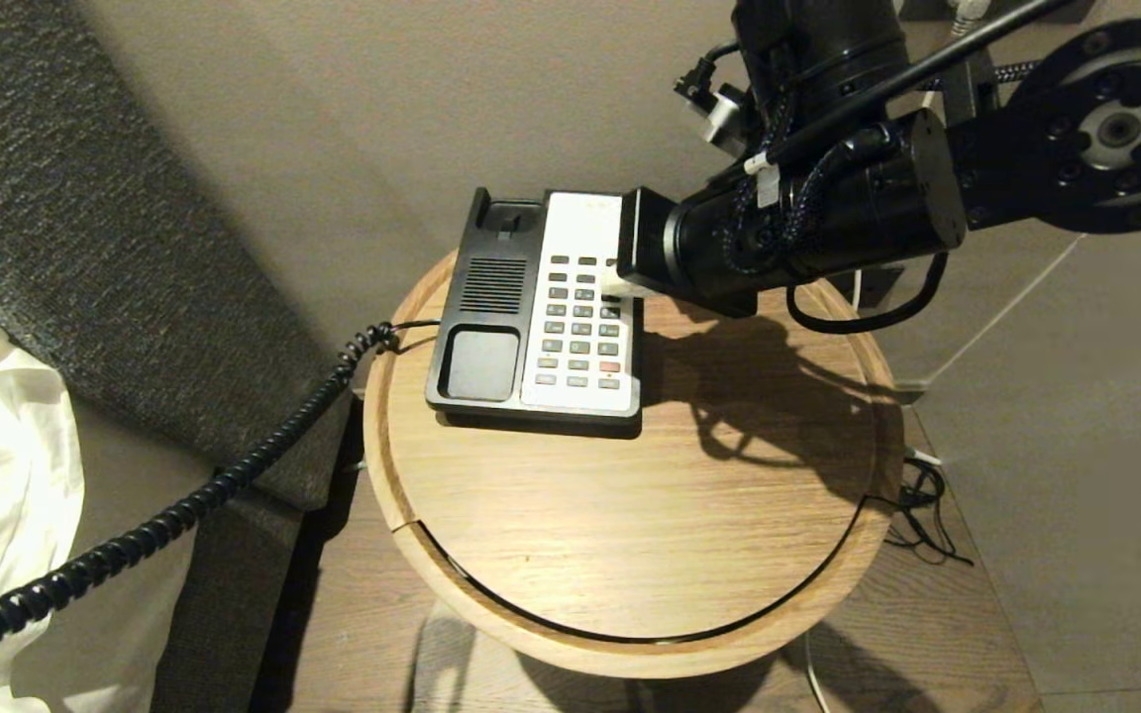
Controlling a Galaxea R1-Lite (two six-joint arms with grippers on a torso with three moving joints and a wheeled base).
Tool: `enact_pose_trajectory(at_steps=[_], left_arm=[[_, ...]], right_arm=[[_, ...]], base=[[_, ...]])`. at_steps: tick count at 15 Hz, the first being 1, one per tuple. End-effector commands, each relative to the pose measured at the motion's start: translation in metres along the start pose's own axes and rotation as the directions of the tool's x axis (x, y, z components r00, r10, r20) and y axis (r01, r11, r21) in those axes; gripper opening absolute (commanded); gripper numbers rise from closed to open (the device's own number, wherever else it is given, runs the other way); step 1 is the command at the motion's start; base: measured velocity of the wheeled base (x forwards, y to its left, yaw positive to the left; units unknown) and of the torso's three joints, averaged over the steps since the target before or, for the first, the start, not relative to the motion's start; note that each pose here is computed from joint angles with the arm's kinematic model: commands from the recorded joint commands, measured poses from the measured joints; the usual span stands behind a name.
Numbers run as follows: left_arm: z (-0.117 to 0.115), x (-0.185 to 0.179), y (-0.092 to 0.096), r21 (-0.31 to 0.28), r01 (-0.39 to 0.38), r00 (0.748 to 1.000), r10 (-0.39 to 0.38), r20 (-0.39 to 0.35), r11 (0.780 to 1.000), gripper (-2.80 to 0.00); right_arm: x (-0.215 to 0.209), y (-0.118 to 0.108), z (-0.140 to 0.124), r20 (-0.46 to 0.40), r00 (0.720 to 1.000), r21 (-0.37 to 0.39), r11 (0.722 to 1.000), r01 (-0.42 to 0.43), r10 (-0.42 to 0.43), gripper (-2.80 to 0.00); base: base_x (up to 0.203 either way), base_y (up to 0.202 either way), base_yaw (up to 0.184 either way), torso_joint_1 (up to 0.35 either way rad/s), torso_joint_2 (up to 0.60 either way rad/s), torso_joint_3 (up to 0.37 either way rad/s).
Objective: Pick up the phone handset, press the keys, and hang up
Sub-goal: Dial the number
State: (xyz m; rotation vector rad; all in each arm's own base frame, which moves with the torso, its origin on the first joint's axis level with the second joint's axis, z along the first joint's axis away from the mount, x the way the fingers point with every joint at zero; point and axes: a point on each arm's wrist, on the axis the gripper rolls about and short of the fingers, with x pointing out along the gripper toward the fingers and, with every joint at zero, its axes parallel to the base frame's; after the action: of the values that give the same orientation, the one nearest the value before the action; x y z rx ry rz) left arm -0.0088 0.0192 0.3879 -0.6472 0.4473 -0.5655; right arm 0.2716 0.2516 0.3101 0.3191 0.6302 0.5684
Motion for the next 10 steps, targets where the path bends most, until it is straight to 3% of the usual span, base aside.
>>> enact_pose_trajectory(at_steps=[1, 8, 10], left_arm=[[-0.0001, 0.0004, 0.0001, -0.004, -0.005, 1.0, 0.005, -0.003, 1.0, -2.8], [0.0, 0.0001, 0.0, -0.002, -0.004, 1.0, 0.004, -0.001, 1.0, -2.8], [0.0001, -0.0004, 0.0, -0.002, -0.003, 1.0, 0.003, 0.0, 1.0, -2.8]], right_arm=[[0.001, -0.0009, 0.0, 0.003, 1.0, -0.003, 1.0, 0.012, -0.012, -2.8], [0.005, -0.0045, -0.0027, -0.012, 0.999, -0.028, 0.999, 0.029, -0.029, -2.8], [0.0072, -0.0079, -0.0037, -0.007, 0.998, -0.068, 0.996, 0.058, -0.058, -2.8]], base=[[0.0, 0.0, 0.0, 0.0, 0.0, 0.0], [0.0, 0.0, 0.0, 0.0, 0.0, 0.0], [0.0, 0.0, 0.0, 0.0, 0.0, 0.0]])
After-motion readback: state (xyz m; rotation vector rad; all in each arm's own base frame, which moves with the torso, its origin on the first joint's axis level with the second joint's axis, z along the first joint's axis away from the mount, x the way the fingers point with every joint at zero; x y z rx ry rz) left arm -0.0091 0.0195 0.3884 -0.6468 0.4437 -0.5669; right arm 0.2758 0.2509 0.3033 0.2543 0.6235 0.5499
